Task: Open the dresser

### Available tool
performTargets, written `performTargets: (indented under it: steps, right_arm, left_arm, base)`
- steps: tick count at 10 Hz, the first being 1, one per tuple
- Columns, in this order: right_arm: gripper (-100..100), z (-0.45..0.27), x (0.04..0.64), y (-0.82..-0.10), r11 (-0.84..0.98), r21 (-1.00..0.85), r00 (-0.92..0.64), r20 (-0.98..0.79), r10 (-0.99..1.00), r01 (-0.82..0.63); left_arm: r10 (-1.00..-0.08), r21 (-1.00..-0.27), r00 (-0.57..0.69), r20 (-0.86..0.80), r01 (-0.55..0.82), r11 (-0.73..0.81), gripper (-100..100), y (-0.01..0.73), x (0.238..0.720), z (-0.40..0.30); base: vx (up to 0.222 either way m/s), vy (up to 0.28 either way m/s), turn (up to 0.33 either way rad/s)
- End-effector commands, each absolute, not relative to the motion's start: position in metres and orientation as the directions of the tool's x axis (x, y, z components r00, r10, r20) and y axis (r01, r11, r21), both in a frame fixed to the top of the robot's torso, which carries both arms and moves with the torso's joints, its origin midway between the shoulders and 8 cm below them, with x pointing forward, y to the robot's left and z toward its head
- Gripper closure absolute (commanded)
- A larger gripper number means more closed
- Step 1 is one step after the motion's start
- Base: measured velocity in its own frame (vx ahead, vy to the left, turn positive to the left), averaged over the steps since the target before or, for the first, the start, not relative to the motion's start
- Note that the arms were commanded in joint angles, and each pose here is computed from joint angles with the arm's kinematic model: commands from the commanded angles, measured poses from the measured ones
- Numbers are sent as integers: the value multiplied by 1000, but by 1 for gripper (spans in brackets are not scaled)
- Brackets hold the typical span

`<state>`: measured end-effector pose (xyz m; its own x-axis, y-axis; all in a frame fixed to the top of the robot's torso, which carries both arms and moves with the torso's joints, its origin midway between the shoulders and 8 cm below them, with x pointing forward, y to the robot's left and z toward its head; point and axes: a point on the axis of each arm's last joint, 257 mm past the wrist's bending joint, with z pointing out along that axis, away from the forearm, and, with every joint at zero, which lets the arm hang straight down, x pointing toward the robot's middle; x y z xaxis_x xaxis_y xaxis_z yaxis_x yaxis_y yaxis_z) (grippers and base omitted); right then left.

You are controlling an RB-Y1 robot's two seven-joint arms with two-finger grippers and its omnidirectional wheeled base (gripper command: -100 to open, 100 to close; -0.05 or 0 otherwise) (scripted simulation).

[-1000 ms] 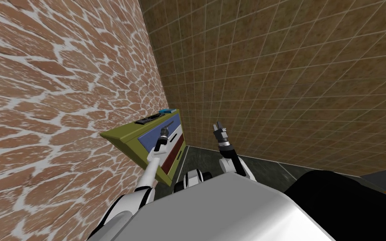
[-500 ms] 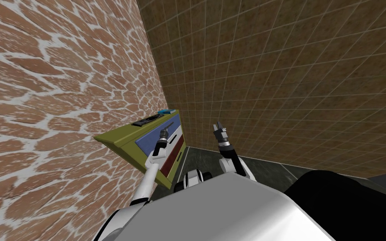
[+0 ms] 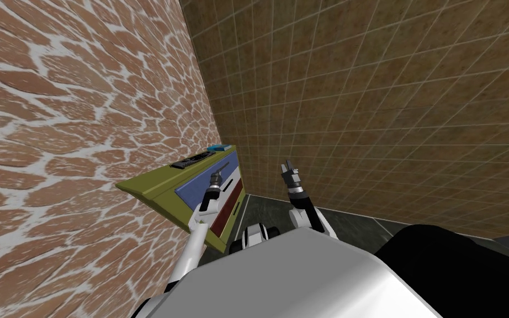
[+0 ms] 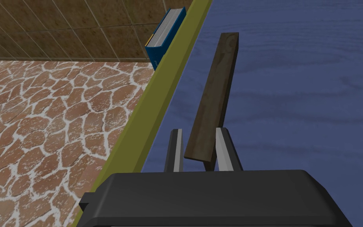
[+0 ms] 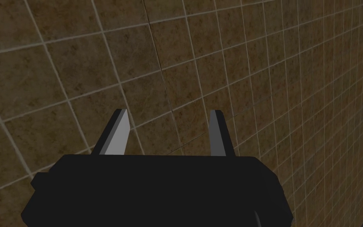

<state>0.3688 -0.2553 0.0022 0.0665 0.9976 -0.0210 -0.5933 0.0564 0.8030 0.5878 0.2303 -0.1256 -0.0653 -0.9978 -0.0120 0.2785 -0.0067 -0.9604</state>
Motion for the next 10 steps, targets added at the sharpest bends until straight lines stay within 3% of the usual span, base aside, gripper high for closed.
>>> performTargets:
  steps: [1,10]
  right_arm:
    - [0,2,369,-255,56,803,66,-21,998,-593]
    - [0,2,369,-255,56,803,66,-21,998,-593]
  left_arm:
    - [-999,-970,-51,-6,243,-6,100,240,571,-146]
    - [-999,-971,-52,-2,240,-10,100,238,539,-145]
  base:
    - [26,-2,-20]
    - [29,0,3]
